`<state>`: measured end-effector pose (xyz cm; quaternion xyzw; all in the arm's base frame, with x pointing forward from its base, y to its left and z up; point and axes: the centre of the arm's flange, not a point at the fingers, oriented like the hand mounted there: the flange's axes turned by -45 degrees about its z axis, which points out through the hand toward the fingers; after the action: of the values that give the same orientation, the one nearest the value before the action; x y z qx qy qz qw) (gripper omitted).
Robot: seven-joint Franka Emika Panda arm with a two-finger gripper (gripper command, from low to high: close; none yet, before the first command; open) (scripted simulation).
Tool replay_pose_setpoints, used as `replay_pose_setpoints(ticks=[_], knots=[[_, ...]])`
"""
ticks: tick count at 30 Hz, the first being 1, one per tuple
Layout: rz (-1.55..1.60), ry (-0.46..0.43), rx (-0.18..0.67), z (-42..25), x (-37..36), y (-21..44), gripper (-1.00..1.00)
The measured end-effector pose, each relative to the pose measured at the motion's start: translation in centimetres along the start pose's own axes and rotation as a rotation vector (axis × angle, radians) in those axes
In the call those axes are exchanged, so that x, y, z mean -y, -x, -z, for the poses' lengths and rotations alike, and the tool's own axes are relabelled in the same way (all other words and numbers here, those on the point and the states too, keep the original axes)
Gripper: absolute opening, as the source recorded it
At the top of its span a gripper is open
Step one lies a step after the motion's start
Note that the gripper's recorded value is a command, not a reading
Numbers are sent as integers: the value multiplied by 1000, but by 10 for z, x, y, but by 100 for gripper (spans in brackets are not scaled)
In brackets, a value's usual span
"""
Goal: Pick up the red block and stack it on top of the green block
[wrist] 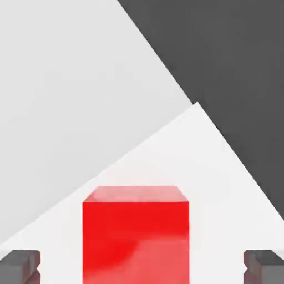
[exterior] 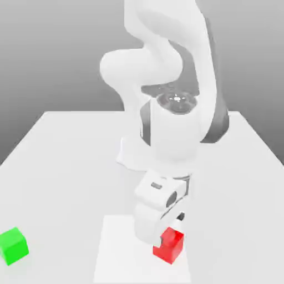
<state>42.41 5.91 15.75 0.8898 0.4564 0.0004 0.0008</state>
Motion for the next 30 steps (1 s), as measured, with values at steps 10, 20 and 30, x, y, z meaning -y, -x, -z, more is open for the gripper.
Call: replay_pose_setpoints(ticks=[10, 20, 30], knots=[[2, -1, 1, 7, 0, 0, -100], [-352, -15, 6, 63, -111, 107, -100], [-782, -3, 0, 31, -199, 292, 100]])
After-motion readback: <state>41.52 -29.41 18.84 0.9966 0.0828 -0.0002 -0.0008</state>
